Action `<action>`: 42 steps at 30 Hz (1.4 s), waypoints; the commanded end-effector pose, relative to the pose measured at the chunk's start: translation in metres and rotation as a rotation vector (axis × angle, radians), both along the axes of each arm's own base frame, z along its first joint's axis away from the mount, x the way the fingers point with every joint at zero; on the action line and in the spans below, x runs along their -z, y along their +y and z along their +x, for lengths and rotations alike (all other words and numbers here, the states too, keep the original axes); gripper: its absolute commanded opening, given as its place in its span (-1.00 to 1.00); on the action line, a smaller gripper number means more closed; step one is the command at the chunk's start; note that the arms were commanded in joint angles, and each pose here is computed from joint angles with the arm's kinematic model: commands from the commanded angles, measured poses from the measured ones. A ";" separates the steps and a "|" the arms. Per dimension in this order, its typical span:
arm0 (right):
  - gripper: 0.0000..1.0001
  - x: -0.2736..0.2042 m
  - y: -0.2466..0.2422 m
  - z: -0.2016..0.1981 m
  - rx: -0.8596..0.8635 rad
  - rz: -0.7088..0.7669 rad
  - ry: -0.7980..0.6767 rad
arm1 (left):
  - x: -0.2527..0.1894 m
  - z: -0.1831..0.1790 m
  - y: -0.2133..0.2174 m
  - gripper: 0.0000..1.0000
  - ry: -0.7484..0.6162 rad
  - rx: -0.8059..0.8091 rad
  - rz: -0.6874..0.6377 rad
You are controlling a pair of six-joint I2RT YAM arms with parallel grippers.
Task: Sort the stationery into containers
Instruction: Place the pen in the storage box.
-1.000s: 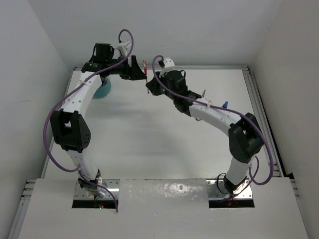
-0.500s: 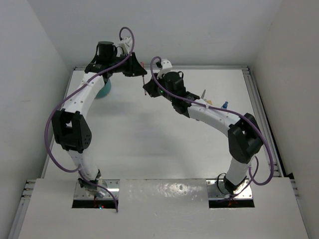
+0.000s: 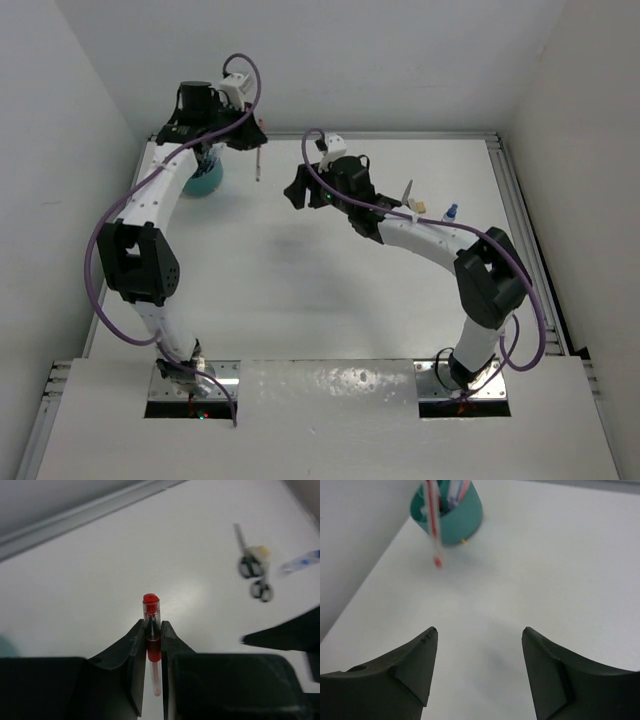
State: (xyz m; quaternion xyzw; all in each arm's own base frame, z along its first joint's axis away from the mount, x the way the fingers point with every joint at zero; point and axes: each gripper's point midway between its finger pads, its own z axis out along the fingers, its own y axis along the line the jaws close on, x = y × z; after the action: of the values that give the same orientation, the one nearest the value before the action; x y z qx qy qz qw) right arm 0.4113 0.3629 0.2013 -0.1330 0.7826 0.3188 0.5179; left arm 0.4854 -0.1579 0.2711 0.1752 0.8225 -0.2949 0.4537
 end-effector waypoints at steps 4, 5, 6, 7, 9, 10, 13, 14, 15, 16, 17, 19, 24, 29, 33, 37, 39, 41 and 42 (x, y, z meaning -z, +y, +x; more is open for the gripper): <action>0.35 -0.004 -0.032 -0.005 0.035 -0.005 -0.040 | -0.011 0.039 0.126 -1.00 -0.331 -0.172 0.535; 0.34 -0.003 -0.036 -0.004 0.043 -0.006 -0.038 | -0.012 0.041 0.147 -1.00 -0.364 -0.177 0.592; 0.34 0.003 -0.038 -0.006 0.044 -0.014 -0.028 | -0.008 0.045 0.153 -1.00 -0.394 -0.173 0.604; 0.33 0.006 -0.040 -0.005 0.047 -0.017 -0.024 | -0.007 0.046 0.163 -1.00 -0.411 -0.180 0.617; 0.33 0.011 -0.042 -0.006 0.051 -0.022 -0.013 | -0.001 0.050 0.168 -1.00 -0.465 -0.138 0.626; 0.33 0.012 -0.043 -0.006 0.053 -0.020 -0.008 | 0.001 0.051 0.169 -1.00 -0.484 -0.116 0.631; 0.33 0.020 -0.046 -0.006 0.057 -0.029 0.008 | 0.016 0.053 0.172 -1.00 -0.540 -0.045 0.625; 0.33 0.021 -0.047 -0.006 0.056 -0.035 0.013 | 0.019 0.053 0.168 -1.00 -0.562 -0.011 0.611; 0.33 0.022 -0.048 -0.005 0.060 -0.036 0.018 | 0.028 0.055 0.172 -1.00 -0.555 -0.003 0.606; 0.33 0.023 -0.051 -0.005 0.063 -0.043 0.019 | 0.026 0.056 0.172 -1.00 -0.573 0.008 0.593; 0.33 0.024 -0.053 -0.004 0.068 -0.045 0.021 | 0.028 0.059 0.172 -1.00 -0.576 0.010 0.584; 0.32 0.024 -0.056 -0.003 0.074 -0.047 0.025 | 0.034 0.063 0.174 -1.00 -0.572 0.006 0.568; 0.32 0.029 -0.064 -0.003 0.091 -0.051 0.041 | 0.040 0.065 0.169 -1.00 -0.573 0.030 0.519; 0.31 0.030 -0.066 -0.002 0.096 -0.058 0.046 | 0.045 0.068 0.167 -1.00 -0.559 0.023 0.464; 0.31 0.030 -0.069 -0.002 0.098 -0.067 0.051 | 0.058 0.069 0.170 -1.00 -0.546 0.011 0.438; 0.31 0.031 -0.071 -0.002 0.098 -0.079 0.055 | 0.067 0.072 0.170 -1.00 -0.546 0.018 0.434; 0.31 0.031 -0.072 -0.003 0.097 -0.085 0.059 | 0.069 0.072 0.169 -1.00 -0.555 0.023 0.429; 0.31 0.030 -0.072 -0.005 0.095 -0.088 0.058 | 0.075 0.072 0.170 -1.00 -0.546 0.023 0.427; 0.31 0.031 -0.075 -0.004 0.111 -0.096 0.056 | 0.077 0.071 0.170 -1.00 -0.544 0.023 0.429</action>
State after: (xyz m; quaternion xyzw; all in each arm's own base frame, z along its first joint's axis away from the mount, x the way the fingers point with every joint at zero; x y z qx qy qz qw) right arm 0.4049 0.2917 0.1407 -0.1053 0.8359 0.2551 0.4744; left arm 0.5525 0.0101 0.1913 0.3421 0.7299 -0.0586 0.5889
